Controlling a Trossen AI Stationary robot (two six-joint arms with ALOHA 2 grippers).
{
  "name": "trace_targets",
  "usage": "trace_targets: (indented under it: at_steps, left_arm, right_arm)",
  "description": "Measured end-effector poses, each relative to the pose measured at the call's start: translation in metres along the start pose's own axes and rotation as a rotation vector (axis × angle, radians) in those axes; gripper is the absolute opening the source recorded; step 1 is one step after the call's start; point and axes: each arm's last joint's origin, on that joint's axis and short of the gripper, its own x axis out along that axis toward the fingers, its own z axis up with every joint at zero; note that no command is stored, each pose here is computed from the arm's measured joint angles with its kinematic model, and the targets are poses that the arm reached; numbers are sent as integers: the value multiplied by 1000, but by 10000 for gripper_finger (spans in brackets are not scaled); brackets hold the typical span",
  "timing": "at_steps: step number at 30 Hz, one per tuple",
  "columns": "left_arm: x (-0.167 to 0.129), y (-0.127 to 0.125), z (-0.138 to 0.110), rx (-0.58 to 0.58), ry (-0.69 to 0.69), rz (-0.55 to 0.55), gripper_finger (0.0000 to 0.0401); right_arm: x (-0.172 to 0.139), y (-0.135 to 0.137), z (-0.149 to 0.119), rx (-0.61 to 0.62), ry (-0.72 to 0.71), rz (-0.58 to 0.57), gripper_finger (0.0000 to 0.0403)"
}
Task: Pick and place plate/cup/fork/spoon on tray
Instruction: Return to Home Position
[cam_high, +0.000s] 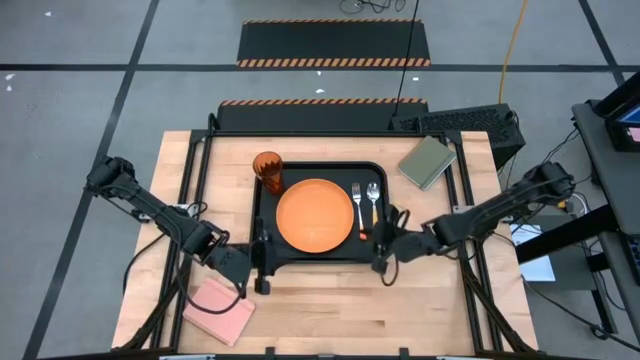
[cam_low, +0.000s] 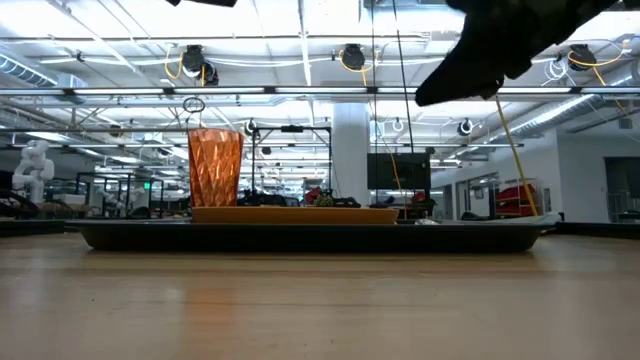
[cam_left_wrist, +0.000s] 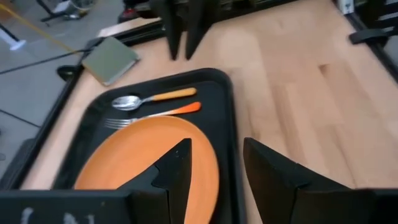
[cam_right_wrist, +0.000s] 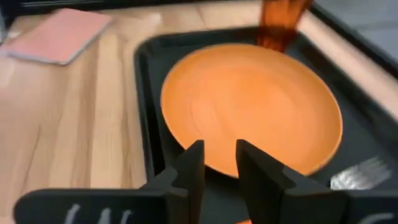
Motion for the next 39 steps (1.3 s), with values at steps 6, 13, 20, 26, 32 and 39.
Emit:
trace_targets:
  at_steps: [6,13,20,26,32,39]
  left_arm:
    - [0,-1,-2,24,20,-33,120]
    - [-16,6,-2,0,22,-63,10]
    - [-26,9,-33,-54,-54,-75,12]
    - [-35,19,-63,-110,-145,-86,9]
    - [-40,29,-90,-131,-201,-82,20]
    - [-45,39,-107,-150,-221,-64,4]
  right_arm:
    - [-12,2,-18,-101,-26,60,25]
    - [-25,1,-43,-134,-79,139,3]
    - [-38,-5,-61,-212,-189,206,1]
    - [-44,-21,-80,-291,-297,213,1]
    - [-49,-38,-101,-217,-379,234,0]
    - [-57,-49,-98,-106,-477,248,0]
